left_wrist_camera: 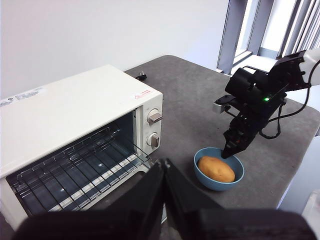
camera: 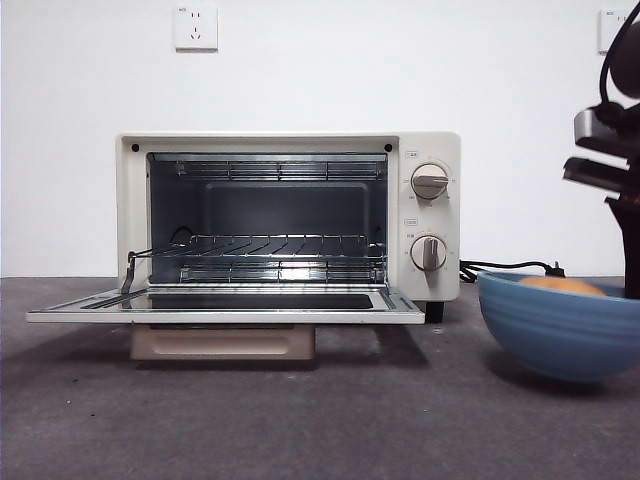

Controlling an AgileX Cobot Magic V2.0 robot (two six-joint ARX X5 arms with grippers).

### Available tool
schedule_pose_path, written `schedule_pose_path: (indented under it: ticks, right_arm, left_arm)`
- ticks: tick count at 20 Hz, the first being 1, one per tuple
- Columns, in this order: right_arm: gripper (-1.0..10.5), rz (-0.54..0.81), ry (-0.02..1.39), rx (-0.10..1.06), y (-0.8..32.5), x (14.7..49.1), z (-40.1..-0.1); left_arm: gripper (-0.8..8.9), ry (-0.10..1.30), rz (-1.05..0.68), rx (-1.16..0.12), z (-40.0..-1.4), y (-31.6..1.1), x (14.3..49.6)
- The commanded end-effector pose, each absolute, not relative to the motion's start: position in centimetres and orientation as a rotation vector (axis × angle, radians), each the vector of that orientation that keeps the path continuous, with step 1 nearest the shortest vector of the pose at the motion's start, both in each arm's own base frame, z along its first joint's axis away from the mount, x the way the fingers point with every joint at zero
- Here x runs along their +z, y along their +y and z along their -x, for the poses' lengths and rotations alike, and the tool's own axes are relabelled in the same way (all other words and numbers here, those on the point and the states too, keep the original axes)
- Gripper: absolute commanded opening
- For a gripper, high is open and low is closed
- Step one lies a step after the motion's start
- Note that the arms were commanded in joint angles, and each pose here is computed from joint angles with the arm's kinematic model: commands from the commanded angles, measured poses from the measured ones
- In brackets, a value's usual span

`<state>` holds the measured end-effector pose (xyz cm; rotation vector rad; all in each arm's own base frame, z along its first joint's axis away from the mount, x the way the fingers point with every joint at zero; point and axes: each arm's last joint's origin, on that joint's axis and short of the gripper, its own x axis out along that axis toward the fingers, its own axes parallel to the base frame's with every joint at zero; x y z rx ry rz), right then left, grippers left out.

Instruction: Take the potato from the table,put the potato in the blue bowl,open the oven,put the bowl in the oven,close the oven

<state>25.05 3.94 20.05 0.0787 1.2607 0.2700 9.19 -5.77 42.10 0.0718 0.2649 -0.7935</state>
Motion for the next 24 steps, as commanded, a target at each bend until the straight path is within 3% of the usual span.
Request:
schedule_pose_path:
  ticks: [1,6,11,18,24]
  right_arm:
    - [-0.2,-0.069,1.202,0.308,4.9,21.9,-23.9]
    - [-0.2,-0.042,1.114,0.435,9.4,26.3,-22.2]
    - [-0.2,-0.017,1.009,0.503,15.0,28.6,-23.3]
    - [-0.2,-0.023,0.980,0.475,20.2,27.8,-29.2]
    - [-0.2,-0.024,0.948,0.392,22.6,27.2,-33.6]
  left_arm:
    - [-0.08,0.266,-0.073,-0.790,-9.2,-5.8,42.0]
    - [-0.08,0.261,-0.084,-0.791,-9.2,-5.8,42.0]
    - [-0.08,0.272,-0.085,-0.793,-9.2,-5.7,41.9]
    - [-0.08,0.280,-0.098,-0.796,-9.2,-5.7,41.8]
    - [-0.08,0.297,-0.102,-0.797,-9.1,-5.7,41.6]
